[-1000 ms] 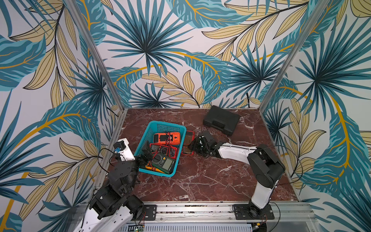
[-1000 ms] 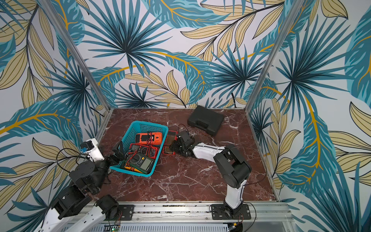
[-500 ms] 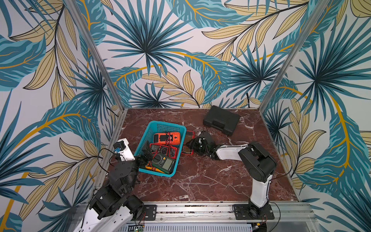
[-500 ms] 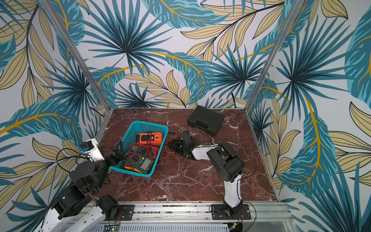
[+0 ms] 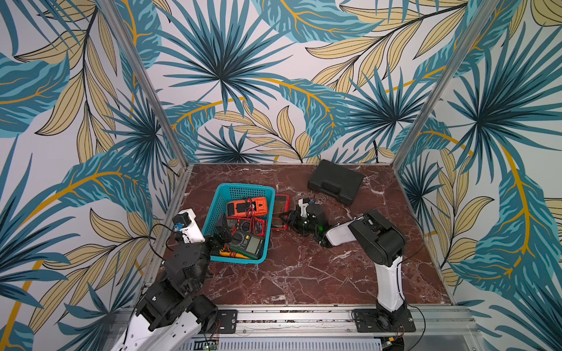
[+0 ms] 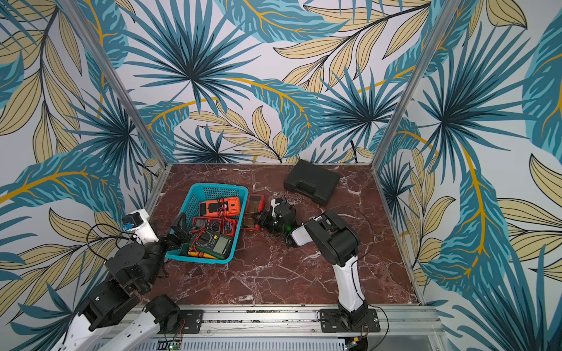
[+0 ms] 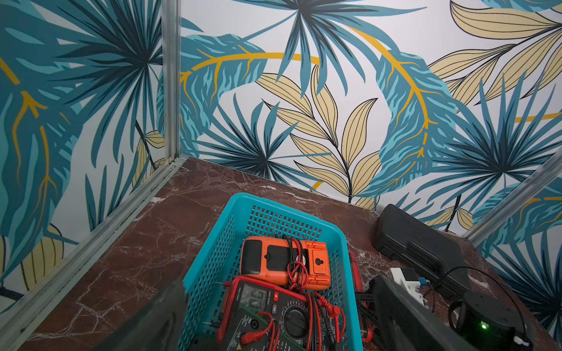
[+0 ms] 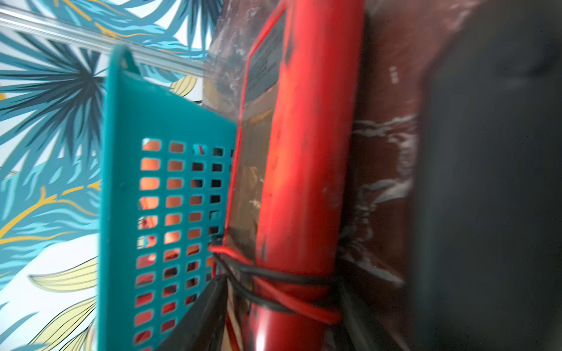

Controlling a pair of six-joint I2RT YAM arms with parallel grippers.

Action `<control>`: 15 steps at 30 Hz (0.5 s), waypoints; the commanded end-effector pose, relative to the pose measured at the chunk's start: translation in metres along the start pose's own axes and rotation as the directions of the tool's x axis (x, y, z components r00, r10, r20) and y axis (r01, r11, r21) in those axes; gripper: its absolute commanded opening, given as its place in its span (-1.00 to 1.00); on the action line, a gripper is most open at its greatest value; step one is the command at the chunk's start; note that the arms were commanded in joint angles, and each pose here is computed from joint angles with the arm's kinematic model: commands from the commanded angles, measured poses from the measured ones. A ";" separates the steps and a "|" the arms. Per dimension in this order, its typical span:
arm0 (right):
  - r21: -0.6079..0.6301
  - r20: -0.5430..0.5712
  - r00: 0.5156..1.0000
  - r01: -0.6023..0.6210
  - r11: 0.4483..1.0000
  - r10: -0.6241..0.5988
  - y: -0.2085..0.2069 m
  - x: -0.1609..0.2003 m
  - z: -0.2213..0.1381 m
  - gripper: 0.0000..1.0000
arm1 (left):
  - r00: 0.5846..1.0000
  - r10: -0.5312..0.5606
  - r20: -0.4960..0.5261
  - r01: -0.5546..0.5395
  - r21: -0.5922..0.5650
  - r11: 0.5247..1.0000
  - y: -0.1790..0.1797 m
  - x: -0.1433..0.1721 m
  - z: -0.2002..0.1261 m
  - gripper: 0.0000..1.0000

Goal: Put the multimeter into the basket
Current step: Pick up the multimeter from the center of the board.

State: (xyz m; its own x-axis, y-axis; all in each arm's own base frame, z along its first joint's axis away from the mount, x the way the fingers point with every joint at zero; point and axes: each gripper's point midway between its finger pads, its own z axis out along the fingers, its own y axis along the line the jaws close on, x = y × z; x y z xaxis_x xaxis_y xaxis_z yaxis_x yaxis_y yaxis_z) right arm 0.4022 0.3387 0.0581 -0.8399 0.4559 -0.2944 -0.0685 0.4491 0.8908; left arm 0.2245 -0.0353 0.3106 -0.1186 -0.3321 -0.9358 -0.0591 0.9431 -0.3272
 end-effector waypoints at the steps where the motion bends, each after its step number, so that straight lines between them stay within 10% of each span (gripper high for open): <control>1: -0.260 -0.034 0.996 0.069 0.963 -0.081 0.065 0.010 -0.006 0.14 | 1.000 0.003 -0.020 -0.003 0.008 1.000 -0.003 0.008 0.004 1.00; 15: 0.014 -0.055 0.998 0.032 0.999 -0.032 0.010 0.011 0.008 0.21 | 1.000 -0.002 -0.017 0.003 0.014 1.000 -0.005 0.006 0.005 1.00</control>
State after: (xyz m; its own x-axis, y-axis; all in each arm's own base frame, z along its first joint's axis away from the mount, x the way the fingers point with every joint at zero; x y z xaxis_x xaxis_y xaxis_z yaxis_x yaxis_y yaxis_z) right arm 0.3974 0.3528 0.0658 -0.8618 0.4173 -0.2884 -0.0929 0.4292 0.8984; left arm 0.2276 -0.0402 0.3067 -0.1393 -0.3283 -0.9342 -0.0510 0.9446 -0.3244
